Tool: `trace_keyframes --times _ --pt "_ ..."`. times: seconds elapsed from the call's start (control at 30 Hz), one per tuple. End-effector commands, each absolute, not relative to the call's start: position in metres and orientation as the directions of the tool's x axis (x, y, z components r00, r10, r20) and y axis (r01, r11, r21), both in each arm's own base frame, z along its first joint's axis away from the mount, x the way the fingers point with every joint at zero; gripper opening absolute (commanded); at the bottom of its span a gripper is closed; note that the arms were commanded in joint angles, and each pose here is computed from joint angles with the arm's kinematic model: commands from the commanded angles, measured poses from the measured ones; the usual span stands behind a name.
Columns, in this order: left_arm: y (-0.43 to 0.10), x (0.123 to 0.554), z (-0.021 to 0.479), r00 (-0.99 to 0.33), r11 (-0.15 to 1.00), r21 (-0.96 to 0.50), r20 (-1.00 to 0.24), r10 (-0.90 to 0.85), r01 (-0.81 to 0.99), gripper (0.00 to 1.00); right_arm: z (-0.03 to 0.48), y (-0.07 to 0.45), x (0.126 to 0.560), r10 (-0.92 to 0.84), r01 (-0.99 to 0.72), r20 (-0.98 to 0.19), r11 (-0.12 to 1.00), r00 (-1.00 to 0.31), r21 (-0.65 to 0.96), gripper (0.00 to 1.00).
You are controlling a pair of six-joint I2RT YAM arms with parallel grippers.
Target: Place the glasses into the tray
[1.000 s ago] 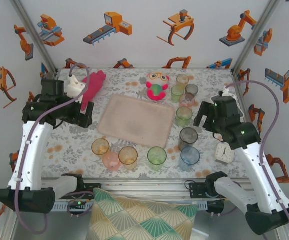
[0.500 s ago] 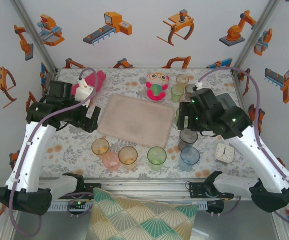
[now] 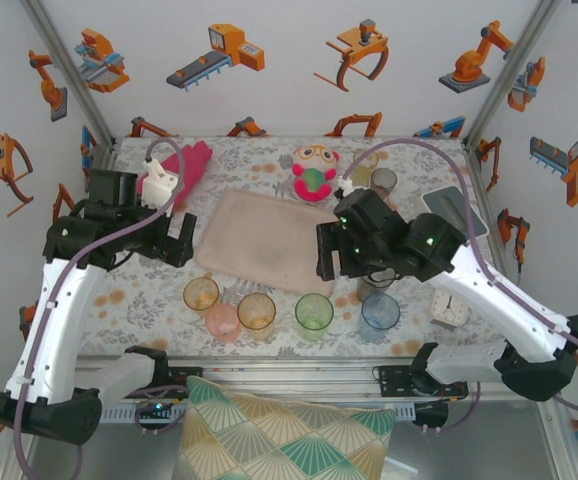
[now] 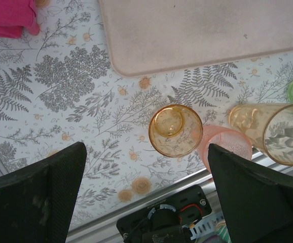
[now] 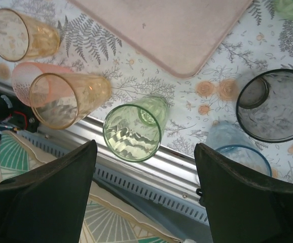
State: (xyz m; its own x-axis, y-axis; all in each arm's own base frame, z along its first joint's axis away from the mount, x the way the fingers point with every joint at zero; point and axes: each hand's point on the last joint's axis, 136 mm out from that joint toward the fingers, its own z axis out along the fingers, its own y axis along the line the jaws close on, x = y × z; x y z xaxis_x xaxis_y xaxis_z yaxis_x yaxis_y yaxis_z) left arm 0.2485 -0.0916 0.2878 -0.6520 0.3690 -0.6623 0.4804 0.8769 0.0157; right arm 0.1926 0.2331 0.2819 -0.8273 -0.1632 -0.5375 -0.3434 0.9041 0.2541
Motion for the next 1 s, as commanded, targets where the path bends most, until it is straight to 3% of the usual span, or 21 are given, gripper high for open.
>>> trace_keyframes --times 0.0,0.17,0.57,0.73,0.97 --pt "-0.090 0.242 0.284 -0.652 0.878 0.009 -0.666 0.362 0.478 0.97 0.289 0.246 0.192 -0.163 -0.348 -0.530 0.897 -0.832 0.271 0.70" --pt "-0.071 0.248 0.280 -0.689 0.918 0.064 -0.641 0.339 0.392 0.97 0.296 0.269 0.196 -0.160 -0.365 -0.542 0.883 -0.825 0.296 0.70" --pt "-0.060 0.253 0.306 -0.684 0.954 -0.006 -0.698 0.210 0.299 0.97 0.260 0.320 0.190 -0.319 -0.466 -0.494 0.861 -0.809 0.206 0.62" --pt "-0.066 0.249 0.313 -0.680 0.944 -0.056 -0.707 0.193 0.326 0.97 0.245 0.335 0.184 -0.362 -0.517 -0.490 0.825 -0.793 0.228 0.56" --pt "-0.071 0.244 0.297 -0.691 0.924 -0.065 -0.684 0.234 0.377 0.97 0.229 0.341 0.177 -0.427 -0.578 -0.484 0.786 -0.764 0.220 0.56"
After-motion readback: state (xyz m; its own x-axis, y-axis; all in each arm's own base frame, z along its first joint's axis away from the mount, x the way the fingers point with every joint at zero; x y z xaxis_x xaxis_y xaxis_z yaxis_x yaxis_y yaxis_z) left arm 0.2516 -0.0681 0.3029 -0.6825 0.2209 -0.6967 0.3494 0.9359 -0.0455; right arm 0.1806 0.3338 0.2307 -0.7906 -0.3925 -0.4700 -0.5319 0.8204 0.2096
